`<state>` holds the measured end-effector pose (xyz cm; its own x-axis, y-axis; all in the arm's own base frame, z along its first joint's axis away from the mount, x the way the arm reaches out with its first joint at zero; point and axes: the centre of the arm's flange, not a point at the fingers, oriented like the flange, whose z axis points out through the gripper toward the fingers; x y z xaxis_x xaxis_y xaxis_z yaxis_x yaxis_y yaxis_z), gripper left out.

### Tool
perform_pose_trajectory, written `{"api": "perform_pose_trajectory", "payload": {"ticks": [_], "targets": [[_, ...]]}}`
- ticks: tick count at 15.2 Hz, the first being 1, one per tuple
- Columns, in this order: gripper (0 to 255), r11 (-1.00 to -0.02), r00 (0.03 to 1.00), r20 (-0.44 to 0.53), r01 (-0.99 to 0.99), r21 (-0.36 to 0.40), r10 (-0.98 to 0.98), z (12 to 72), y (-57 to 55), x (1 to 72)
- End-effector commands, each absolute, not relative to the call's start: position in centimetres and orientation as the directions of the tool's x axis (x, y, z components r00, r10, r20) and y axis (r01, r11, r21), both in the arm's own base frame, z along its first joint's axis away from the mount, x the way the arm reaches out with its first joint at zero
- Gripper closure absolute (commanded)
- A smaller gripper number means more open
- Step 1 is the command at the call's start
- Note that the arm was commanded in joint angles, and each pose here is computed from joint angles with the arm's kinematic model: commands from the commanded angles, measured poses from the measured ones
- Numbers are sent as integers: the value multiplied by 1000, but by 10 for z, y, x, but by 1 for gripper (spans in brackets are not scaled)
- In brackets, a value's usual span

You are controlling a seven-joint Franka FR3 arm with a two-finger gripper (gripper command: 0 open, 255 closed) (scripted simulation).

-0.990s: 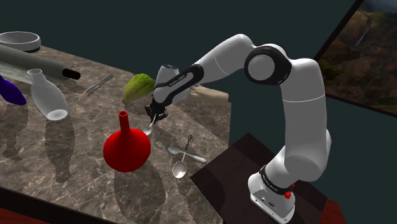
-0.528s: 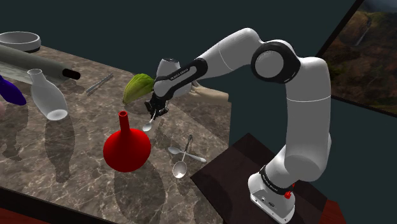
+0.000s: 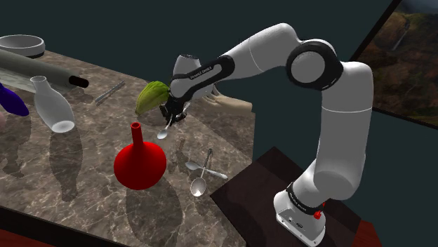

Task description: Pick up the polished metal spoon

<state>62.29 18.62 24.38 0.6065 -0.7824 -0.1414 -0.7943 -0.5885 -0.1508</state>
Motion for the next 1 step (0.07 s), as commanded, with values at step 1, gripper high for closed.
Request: {"api": "perform_pose_trajectory", "payload": {"ticks": [1], "targets": [[255,-589,607,-142,-794,-150,-782,248,186,623]]}}
